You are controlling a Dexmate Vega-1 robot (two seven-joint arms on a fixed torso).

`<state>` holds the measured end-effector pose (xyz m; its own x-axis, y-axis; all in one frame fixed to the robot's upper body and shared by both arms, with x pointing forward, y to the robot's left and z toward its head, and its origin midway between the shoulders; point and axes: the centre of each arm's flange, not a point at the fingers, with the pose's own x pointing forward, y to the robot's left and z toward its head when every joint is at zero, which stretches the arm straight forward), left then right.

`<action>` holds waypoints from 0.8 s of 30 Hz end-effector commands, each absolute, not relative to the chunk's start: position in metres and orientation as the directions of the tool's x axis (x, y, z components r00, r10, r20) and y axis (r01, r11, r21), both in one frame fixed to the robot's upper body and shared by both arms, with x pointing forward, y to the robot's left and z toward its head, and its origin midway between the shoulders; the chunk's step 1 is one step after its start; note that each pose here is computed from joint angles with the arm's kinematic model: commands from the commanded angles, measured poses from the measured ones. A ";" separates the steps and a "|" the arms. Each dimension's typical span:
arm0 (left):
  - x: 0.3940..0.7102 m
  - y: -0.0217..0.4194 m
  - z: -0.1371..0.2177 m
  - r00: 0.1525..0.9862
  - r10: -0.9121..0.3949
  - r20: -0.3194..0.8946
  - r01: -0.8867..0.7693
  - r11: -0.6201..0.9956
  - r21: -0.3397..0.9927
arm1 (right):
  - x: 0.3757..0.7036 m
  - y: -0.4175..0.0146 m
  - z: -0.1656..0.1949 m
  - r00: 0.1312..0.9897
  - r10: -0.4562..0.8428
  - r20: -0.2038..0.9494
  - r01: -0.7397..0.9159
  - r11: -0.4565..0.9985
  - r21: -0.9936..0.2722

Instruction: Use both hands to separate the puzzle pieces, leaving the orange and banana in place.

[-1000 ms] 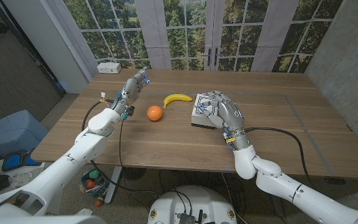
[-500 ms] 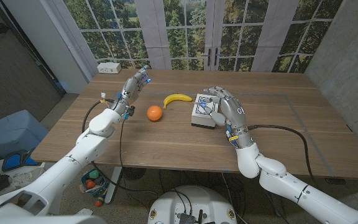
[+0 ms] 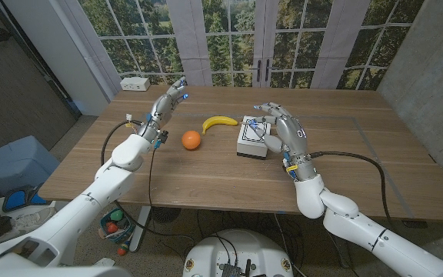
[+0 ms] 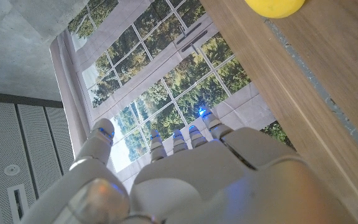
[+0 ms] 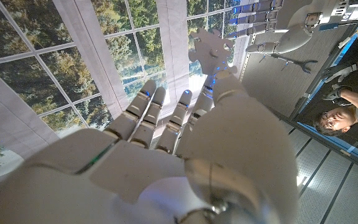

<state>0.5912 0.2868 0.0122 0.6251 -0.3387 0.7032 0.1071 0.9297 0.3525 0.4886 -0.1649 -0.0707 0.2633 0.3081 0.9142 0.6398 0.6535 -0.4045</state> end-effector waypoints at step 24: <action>0.544 0.258 0.033 0.566 -0.429 0.704 -0.172 0.774 0.609 | 0.481 -0.158 -0.044 0.256 0.254 0.933 0.553 0.753 -0.357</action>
<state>0.5566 0.2667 0.0274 0.5782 -0.4000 0.7111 -0.0946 0.8328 0.5454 0.4808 -0.1627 -0.0520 0.2542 0.2755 0.9271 0.5940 0.7120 -0.3745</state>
